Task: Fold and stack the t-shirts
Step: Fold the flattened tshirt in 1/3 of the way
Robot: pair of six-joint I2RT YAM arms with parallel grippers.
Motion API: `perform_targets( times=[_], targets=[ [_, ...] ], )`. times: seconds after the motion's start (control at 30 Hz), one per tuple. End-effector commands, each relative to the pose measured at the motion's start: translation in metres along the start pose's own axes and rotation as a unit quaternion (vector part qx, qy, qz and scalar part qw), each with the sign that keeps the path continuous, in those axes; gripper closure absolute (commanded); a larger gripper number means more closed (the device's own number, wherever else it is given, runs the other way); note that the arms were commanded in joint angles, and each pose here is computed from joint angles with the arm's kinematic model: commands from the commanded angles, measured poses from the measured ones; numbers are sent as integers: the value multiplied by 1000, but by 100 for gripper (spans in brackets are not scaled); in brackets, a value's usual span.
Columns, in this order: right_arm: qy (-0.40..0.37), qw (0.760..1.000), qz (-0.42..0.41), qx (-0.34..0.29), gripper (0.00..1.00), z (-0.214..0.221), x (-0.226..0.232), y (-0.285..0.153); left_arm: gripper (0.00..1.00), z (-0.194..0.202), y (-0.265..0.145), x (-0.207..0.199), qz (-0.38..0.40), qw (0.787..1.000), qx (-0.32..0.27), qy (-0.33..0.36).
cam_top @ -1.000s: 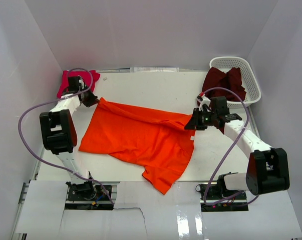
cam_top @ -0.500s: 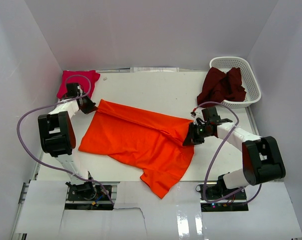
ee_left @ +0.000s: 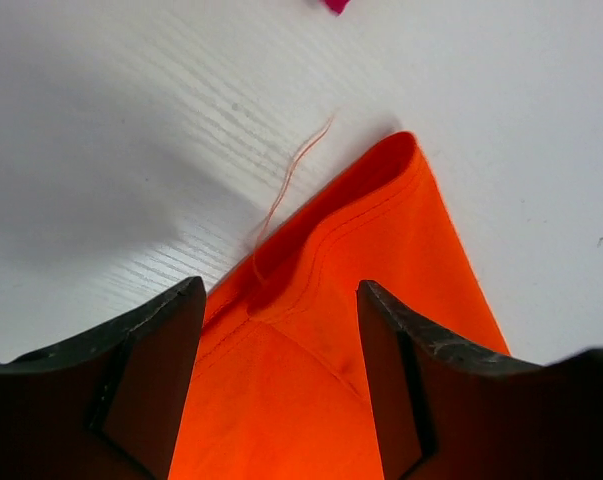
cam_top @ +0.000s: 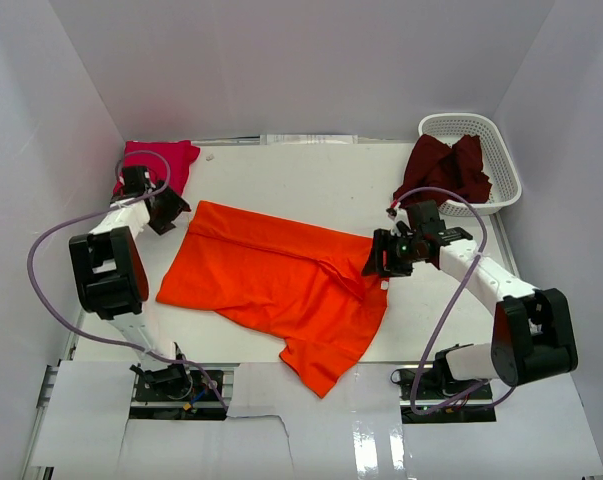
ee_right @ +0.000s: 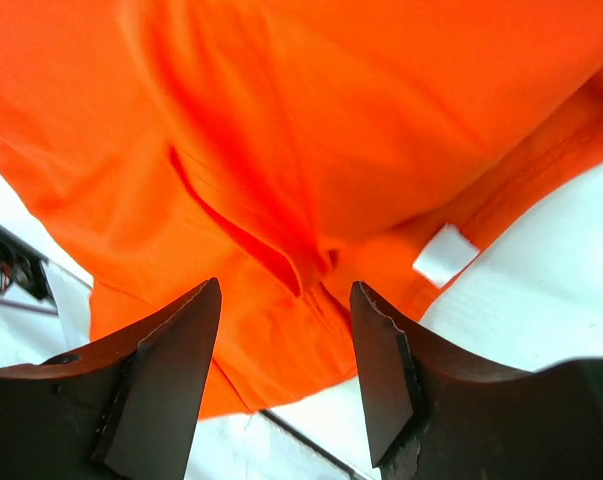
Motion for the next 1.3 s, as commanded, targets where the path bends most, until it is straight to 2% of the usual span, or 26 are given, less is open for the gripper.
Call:
perform_targets(
  times=[0.0, 0.1, 0.2, 0.27, 0.47, 0.6, 0.8, 0.83, 0.93, 0.97, 1.03, 1.27],
  targets=[
    [-12, 998, 25, -61, 39, -28, 9, -17, 27, -37, -56, -22, 18, 994, -105, 16],
    [-4, 997, 44, -61, 40, -36, 2, -10, 26, -48, -65, -40, 73, 988, -126, 41],
    [11, 996, 67, -52, 41, -41, -8, 2, 27, -49, -60, -58, 130, 985, -101, 60],
    [15, 995, 74, -64, 41, -49, -9, 6, 27, -42, -45, -64, 154, 983, -67, 70],
    [18, 991, 89, -96, 44, -73, -13, 10, 29, -25, -21, -96, 239, 965, -12, 109],
    [40, 991, 102, -75, 45, -72, -23, 20, 30, -4, 1, -115, 270, 953, 37, 132],
    [46, 989, 118, -73, 47, -71, -35, 27, 31, 17, 25, -128, 278, 946, 73, 149],
    [47, 989, 120, -72, 50, -71, -37, 28, 31, 19, 27, -129, 277, 946, 76, 149],
    [53, 989, 124, -67, 72, -73, -42, 33, 31, 24, 35, -128, 273, 947, 84, 148],
    [58, 988, 127, -62, 83, -73, -46, 37, 31, 25, 37, -127, 271, 947, 85, 148],
    [60, 988, 129, -59, 86, -76, -49, 40, 31, 28, 43, -122, 261, 950, 87, 146],
    [74, 987, 138, -42, 87, -89, -62, 57, 32, 40, 60, -109, 241, 955, 107, 134]
  ],
)
Point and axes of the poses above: each gripper's point midway between its finger pads, its own y axis out along the fingers, its own x axis along the line the jaws close on, z = x × y, the point moved 6 cm from there along -y, back along the fingers, and after that the axes turned 2 degrees about y, right-handed, at the moved point
